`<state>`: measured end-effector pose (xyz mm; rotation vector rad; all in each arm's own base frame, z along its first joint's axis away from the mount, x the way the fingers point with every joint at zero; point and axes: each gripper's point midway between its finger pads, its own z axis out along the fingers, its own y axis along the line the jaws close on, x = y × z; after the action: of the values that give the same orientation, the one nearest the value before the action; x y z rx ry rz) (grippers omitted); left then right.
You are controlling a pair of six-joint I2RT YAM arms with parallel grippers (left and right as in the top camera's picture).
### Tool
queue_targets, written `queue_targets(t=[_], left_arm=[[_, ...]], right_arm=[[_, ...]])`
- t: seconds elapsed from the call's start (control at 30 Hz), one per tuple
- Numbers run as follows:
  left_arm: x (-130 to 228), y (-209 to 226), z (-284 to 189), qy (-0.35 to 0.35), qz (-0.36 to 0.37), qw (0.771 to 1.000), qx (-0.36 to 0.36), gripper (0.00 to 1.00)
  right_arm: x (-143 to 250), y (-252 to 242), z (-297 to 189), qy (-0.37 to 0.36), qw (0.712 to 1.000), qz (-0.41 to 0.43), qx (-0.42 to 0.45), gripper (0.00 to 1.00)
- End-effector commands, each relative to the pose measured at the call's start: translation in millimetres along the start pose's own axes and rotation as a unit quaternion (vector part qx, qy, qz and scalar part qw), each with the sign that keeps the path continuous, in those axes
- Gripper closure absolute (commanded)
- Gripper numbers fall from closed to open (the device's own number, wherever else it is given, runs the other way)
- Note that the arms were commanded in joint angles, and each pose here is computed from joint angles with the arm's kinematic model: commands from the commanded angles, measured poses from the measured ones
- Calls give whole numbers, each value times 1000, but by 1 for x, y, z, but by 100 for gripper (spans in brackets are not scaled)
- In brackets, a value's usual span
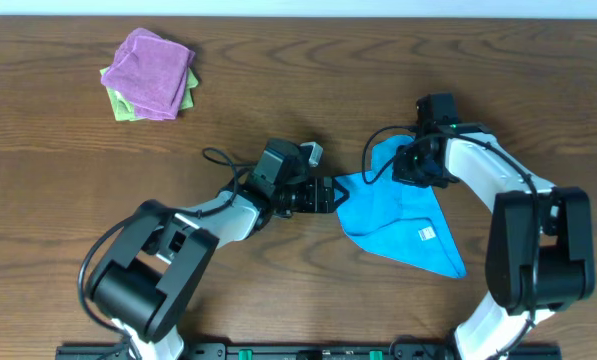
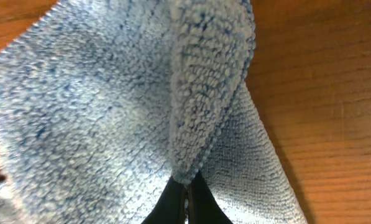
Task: Fold the cloth
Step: 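Grasp the cloth's left edge with the left gripper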
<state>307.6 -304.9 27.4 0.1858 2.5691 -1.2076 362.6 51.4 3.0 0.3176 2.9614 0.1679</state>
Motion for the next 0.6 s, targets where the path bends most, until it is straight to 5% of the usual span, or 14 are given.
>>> queue_targets(t=[0.0,0.43,0.57], left_arm=[[-5,4,7,-9,-19,1000,-5,20],[0,12,33,-22,-52,998,-3,20],[4,11,40,-20,-55,998,-2,30]], right_arm=[[-4,8,-12,-14,1000,-3,-13,99],[2,10,-12,-2,1000,-3,-21,99],[3,10,-12,0,1000,-3,-20,99]])
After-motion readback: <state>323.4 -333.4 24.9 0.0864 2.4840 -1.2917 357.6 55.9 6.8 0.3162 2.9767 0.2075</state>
